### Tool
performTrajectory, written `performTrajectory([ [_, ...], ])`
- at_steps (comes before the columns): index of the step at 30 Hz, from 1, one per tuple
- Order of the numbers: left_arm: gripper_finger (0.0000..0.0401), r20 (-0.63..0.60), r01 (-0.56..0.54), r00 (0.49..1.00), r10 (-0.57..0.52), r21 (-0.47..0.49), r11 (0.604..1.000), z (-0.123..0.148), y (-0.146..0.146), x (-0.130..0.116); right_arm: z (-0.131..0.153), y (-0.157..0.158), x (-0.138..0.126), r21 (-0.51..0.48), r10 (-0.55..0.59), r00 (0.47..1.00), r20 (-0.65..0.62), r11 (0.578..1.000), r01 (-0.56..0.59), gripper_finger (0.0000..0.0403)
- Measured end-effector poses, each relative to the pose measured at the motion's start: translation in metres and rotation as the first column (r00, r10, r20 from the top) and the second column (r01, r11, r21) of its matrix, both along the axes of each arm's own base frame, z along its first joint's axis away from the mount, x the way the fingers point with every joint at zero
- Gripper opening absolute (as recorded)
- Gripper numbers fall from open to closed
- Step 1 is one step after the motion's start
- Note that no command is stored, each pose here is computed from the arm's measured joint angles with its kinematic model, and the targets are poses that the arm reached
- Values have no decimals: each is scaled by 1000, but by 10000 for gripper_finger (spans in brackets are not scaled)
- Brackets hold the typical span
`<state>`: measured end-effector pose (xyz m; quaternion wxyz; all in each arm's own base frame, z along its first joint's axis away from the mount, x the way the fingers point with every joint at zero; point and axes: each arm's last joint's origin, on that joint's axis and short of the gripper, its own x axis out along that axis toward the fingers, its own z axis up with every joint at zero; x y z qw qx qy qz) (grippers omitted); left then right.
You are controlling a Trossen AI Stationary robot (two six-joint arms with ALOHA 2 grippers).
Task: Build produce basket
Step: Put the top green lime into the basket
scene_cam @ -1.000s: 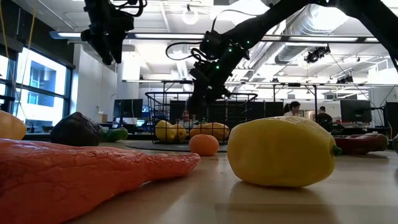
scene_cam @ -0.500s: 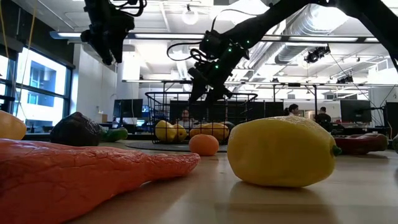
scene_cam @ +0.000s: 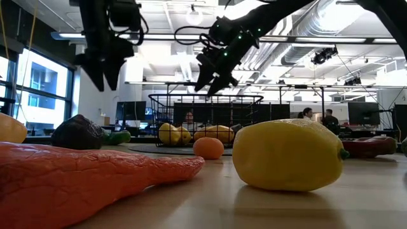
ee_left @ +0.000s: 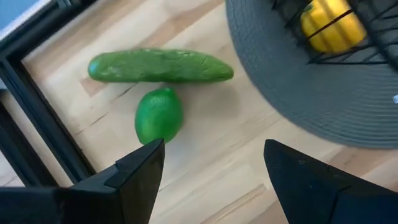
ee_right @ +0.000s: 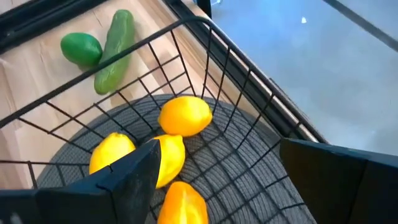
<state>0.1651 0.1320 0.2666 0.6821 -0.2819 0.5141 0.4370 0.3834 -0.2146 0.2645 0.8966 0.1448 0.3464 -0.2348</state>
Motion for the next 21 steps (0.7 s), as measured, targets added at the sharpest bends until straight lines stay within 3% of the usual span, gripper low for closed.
performTrajectory([
  [9,266,-87,-38,996,36,-21,999,-33,8,-14,4,3,-4,3,6,1000,-19,1000,-6,311],
  [15,266,-116,-16,993,15,-15,1000,-45,22,-12,4,4,-5,9,7,1000,-31,1000,-7,311],
  [21,266,-197,22,980,-38,-84,996,-63,33,-10,3,4,-5,17,5,999,-41,1000,-4,311],
])
